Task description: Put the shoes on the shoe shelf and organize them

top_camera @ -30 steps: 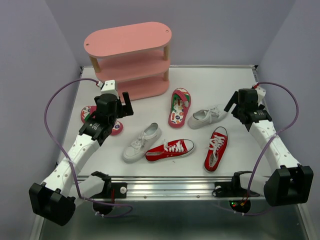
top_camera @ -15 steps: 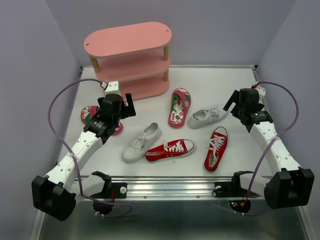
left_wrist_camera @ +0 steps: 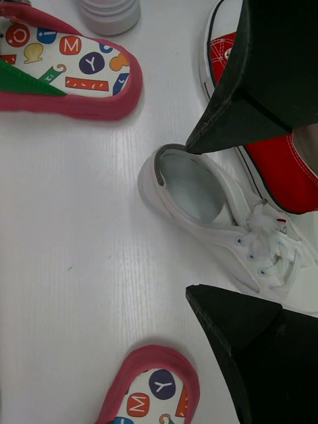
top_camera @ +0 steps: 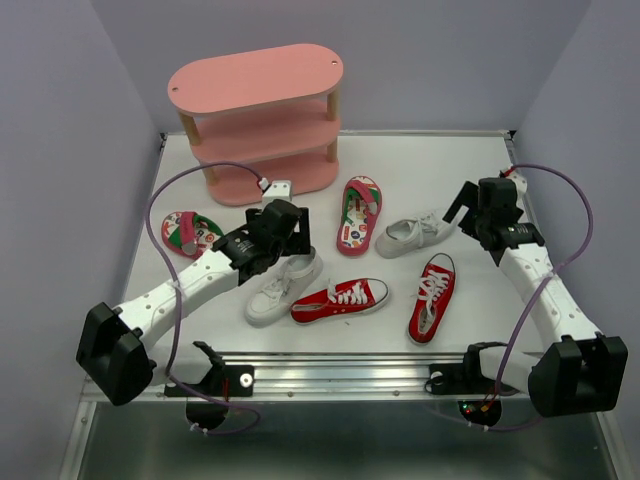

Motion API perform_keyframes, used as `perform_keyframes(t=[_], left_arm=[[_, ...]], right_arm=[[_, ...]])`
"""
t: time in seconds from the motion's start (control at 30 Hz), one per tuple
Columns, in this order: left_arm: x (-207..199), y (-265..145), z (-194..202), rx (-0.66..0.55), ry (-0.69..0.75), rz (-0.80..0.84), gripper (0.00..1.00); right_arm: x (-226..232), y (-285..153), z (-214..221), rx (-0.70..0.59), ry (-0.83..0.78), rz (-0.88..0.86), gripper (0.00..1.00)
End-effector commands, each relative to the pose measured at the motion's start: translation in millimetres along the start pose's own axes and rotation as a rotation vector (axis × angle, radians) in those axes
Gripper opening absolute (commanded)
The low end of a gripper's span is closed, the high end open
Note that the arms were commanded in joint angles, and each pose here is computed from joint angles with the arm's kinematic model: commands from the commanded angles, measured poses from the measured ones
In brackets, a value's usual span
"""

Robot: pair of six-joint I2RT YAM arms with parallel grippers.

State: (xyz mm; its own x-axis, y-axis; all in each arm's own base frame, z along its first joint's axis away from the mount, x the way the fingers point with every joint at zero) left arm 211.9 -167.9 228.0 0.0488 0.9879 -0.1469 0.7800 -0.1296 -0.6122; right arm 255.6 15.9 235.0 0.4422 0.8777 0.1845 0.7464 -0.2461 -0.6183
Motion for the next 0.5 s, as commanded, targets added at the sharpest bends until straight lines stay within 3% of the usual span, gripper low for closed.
perform_keyframes(t=[0.0, 0.47], left_arm=[[-4.9, -3.9, -7.5, -0.017, -0.107, -0.047, 0.91], [-64.4, 15.5, 22.4, 0.12, -0.255, -0.057, 0.77]], right_arm=[[3.8, 1.0, -4.6, -0.03, 0.009, -0.033, 1.0], [5.3, 3.9, -3.9, -0.017, -0.002, -0.04, 1.0]])
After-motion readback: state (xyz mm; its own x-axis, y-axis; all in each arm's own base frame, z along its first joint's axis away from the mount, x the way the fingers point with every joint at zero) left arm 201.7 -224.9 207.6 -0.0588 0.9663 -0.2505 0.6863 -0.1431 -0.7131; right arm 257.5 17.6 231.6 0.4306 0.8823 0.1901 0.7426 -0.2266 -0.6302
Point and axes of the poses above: each gripper's point midway between its finger pads, its own y axis out along the fingers, its own x axis along the line the jaws close on, z = x × y, the point moved 10 cm from there along -y, back along the fingers, and after that the axes turned 2 degrees about -y, right-handed, at the moved point
